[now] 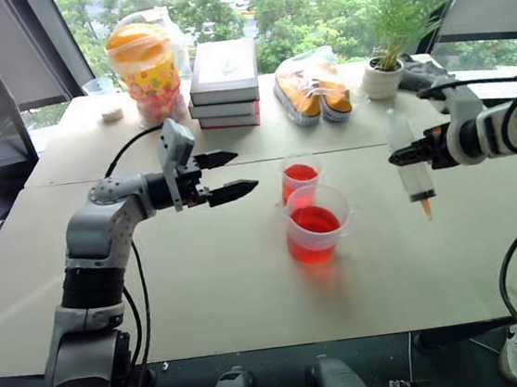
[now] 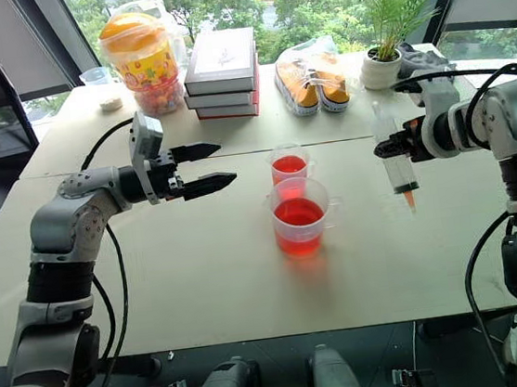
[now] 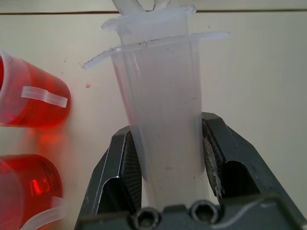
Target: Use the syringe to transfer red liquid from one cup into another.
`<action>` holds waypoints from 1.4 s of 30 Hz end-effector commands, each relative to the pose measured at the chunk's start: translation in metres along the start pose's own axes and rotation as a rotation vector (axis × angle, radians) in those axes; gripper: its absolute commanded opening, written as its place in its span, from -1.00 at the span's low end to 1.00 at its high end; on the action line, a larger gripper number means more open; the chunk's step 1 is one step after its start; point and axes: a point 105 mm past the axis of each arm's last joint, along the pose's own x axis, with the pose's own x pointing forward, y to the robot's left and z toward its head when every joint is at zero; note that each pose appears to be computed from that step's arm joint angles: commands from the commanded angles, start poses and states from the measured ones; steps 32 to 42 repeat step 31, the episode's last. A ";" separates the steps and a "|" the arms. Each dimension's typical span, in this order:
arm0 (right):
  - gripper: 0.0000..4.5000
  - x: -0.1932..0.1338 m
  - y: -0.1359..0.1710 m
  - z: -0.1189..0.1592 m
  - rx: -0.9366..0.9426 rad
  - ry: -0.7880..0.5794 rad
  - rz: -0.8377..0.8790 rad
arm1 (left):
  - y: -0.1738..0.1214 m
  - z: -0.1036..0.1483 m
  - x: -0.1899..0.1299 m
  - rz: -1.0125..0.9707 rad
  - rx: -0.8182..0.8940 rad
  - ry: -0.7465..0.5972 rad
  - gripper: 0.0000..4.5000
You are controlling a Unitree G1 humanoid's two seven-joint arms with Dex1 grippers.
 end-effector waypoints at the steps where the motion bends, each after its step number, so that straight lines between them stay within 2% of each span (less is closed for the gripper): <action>1: -0.35 0.010 -0.017 -0.010 0.035 0.051 -0.031 | -0.006 0.009 -0.002 -0.006 0.024 -0.030 0.98; 6: -0.35 0.032 -0.028 -0.036 0.054 0.164 -0.050 | -0.009 0.008 -0.002 -0.001 0.025 -0.019 0.98; 10: -0.35 0.038 -0.026 -0.038 0.069 0.176 -0.027 | -0.013 0.008 -0.003 -0.012 0.015 -0.015 0.98; 16: 0.97 0.023 -0.025 -0.021 0.072 0.111 -0.004 | -0.016 0.010 -0.005 -0.025 0.005 -0.011 1.00; 18: 0.99 0.005 -0.020 -0.006 0.045 0.034 0.039 | -0.015 0.009 -0.006 -0.022 0.009 0.000 1.00; 22: 0.99 -0.046 0.003 0.008 -0.205 -0.126 0.132 | -0.012 0.011 -0.012 -0.008 0.017 0.009 1.00; 25: 0.99 -0.086 0.034 0.005 -0.407 -0.233 0.241 | -0.011 0.010 -0.019 0.003 0.030 0.031 1.00; 28: 0.99 -0.114 0.057 -0.012 -0.552 -0.272 0.326 | -0.009 0.012 -0.024 0.017 0.048 0.044 1.00; 31: 0.99 -0.122 0.064 -0.020 -0.574 -0.318 0.337 | -0.008 0.014 -0.027 0.024 0.049 0.040 1.00; 42: 0.99 -0.122 0.064 -0.020 -0.574 -0.318 0.337 | -0.008 0.014 -0.027 0.024 0.049 0.040 1.00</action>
